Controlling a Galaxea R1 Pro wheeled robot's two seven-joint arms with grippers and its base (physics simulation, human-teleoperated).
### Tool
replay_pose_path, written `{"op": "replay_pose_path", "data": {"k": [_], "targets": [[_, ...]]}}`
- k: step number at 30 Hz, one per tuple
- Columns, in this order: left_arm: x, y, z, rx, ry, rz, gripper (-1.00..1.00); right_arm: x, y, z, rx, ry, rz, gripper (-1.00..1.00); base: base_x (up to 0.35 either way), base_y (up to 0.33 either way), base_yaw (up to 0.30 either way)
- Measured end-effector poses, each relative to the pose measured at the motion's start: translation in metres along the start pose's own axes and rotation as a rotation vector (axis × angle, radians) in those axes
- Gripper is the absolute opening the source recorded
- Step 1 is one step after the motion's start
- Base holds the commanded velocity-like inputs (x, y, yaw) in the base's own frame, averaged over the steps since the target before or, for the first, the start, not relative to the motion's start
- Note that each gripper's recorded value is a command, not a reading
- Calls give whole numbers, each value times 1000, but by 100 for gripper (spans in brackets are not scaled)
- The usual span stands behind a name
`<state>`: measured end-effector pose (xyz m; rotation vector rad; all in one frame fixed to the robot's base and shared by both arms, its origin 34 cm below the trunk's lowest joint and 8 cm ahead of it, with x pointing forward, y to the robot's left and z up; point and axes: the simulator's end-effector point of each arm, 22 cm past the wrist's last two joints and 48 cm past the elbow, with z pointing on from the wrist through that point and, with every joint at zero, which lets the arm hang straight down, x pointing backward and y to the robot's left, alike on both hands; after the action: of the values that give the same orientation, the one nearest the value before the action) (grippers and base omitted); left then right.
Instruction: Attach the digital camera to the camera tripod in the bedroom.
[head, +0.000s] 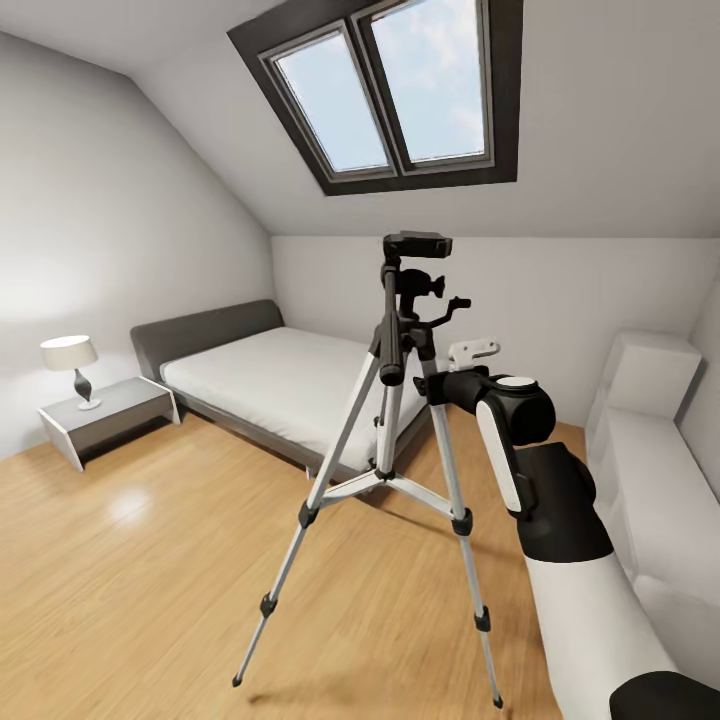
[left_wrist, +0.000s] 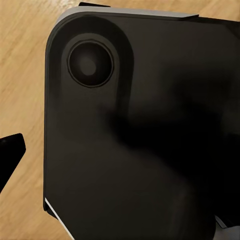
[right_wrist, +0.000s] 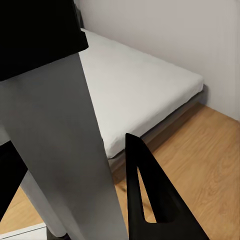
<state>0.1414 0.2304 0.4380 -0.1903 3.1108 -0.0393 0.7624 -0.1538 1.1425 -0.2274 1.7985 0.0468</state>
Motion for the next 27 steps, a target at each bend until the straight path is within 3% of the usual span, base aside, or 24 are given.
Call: {"op": "replay_pose_path", "data": {"k": [5, 9, 12, 27], "targets": [[0, 0, 0, 0, -1, 0, 100, 0, -1, 0, 2, 0, 1, -100, 0, 0, 0], [0, 0, 0, 0, -1, 0, 100, 2, -40, -1, 84, 2, 57, -100, 0, 0, 0], [0, 0, 0, 0, 0, 0, 100, 5, -61, -3, 130, 6, 58, -100, 0, 0, 0], [0, 0, 0, 0, 0, -1, 100, 10, -94, -7, 189, 14, 37, -100, 0, 0, 0]]}}
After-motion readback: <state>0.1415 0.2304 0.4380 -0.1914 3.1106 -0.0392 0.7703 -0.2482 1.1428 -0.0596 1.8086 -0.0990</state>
